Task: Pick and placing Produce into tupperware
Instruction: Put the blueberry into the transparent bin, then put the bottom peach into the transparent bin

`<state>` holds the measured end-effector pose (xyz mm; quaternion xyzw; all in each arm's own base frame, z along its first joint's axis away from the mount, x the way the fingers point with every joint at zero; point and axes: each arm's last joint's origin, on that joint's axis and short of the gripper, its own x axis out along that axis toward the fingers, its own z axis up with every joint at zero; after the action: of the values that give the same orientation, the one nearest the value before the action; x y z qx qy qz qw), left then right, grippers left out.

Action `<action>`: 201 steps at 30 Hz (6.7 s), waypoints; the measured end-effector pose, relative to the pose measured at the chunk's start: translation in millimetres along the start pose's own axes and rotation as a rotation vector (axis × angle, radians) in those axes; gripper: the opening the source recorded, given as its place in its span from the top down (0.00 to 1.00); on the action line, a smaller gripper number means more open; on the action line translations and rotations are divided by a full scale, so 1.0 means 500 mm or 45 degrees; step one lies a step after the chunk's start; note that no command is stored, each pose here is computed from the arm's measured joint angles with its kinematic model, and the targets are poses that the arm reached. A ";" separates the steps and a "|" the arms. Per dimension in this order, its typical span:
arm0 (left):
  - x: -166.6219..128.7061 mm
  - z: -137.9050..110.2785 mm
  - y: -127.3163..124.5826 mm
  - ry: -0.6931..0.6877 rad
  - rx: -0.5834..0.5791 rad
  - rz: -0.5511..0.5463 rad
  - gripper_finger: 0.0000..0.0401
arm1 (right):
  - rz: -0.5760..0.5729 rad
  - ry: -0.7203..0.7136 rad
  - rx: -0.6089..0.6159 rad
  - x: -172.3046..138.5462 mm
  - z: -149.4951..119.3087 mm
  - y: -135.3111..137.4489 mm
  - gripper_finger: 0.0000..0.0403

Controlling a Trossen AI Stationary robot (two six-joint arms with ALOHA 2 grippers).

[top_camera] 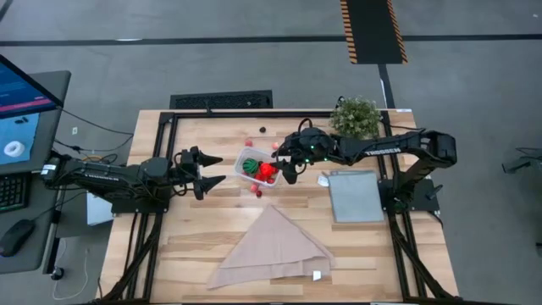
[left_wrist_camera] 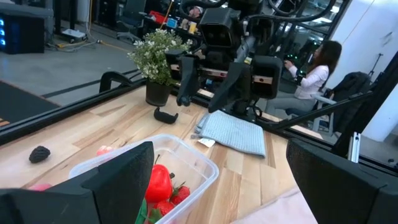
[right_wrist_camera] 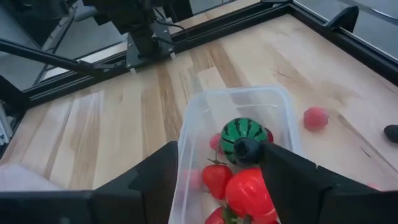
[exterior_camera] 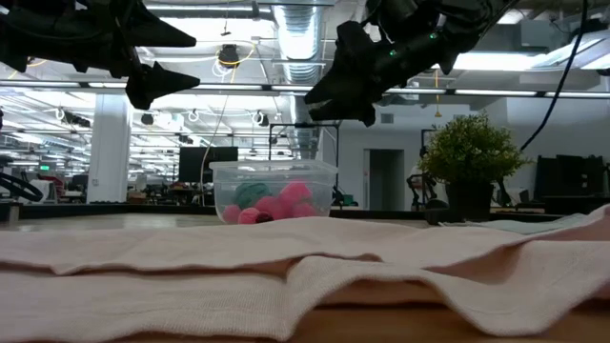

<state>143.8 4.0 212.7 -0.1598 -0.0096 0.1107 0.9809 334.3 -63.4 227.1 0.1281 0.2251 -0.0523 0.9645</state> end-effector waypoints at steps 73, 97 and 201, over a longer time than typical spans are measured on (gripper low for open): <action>0.009 -0.124 -0.063 0.091 -0.198 0.522 0.11 | -0.739 -0.189 -0.028 -0.249 -0.045 0.173 0.38; 0.133 -0.299 -0.180 0.069 -0.224 0.704 0.11 | -0.771 -0.168 -0.026 -0.250 -0.053 0.174 0.38; 0.252 -0.287 -0.228 0.298 -0.145 0.815 0.89 | -0.613 -0.190 -0.114 -0.299 -0.106 0.271 0.38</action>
<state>299.0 -118.2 110.3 -0.2208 0.1475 0.3931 0.8803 199.6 87.6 278.4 0.0238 0.1793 -0.2798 0.9429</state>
